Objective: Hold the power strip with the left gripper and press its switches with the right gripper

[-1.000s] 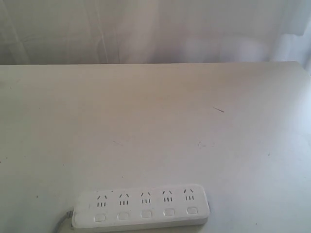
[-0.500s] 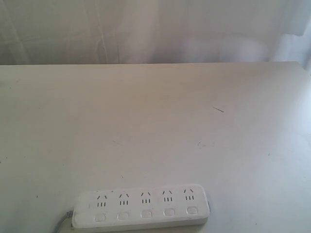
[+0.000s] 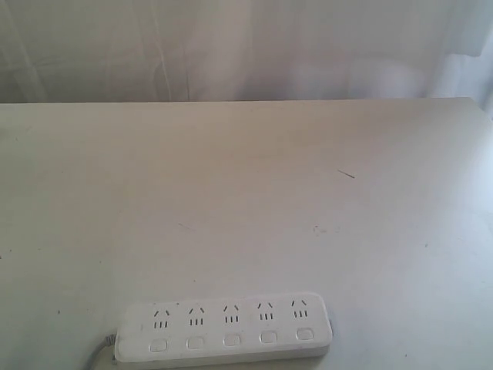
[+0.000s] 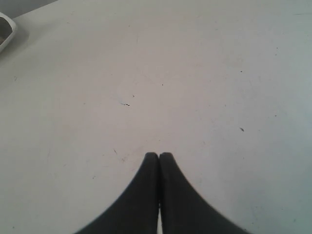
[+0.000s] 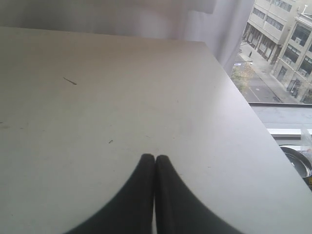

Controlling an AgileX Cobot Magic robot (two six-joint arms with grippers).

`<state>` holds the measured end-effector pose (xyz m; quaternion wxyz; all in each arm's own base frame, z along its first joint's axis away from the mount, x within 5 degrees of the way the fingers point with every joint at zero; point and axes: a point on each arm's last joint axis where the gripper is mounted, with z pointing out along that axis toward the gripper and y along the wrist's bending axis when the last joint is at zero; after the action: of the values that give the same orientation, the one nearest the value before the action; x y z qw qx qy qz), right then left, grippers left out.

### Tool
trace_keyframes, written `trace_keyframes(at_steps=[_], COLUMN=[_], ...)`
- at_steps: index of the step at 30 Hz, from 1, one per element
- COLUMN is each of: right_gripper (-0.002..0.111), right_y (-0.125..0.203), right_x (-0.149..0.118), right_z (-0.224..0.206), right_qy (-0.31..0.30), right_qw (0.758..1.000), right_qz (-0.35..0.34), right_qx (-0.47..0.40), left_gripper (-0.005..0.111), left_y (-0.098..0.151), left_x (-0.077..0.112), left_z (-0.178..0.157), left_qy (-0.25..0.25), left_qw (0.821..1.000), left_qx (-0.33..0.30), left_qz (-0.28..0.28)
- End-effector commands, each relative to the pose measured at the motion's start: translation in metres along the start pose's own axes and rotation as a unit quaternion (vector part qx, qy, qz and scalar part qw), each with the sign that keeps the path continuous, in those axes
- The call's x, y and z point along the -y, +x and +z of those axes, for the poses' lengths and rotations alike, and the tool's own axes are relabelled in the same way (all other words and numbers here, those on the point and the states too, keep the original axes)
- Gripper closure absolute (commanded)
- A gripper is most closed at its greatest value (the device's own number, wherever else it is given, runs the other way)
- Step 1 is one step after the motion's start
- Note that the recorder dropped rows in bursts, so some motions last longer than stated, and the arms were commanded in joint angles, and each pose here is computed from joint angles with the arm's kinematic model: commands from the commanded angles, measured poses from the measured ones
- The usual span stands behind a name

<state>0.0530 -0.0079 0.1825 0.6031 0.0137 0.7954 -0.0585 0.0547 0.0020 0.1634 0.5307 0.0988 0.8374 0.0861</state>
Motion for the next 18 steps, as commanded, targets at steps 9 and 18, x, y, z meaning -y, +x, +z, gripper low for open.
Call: trace_keyframes(at_steps=[9, 18], right_gripper=[0.108, 0.108], right_y=[0.0008, 0.0007], right_x=[-0.0003, -0.0003], right_z=[0.0001, 0.0001], right_qy=[-0.002, -0.002], right_qw=[1.000, 1.000], right_qz=[0.003, 0.008], right_qx=[0.004, 0.004], left_gripper=[0.107, 0.107], left_y=[0.0007, 0.0007], left_x=[0.0006, 0.0006], left_z=[0.0002, 0.0002], left_qy=[0.001, 0.001], left_qw=[1.000, 1.000], left_qx=[0.002, 0.002], left_qz=[-0.005, -0.005])
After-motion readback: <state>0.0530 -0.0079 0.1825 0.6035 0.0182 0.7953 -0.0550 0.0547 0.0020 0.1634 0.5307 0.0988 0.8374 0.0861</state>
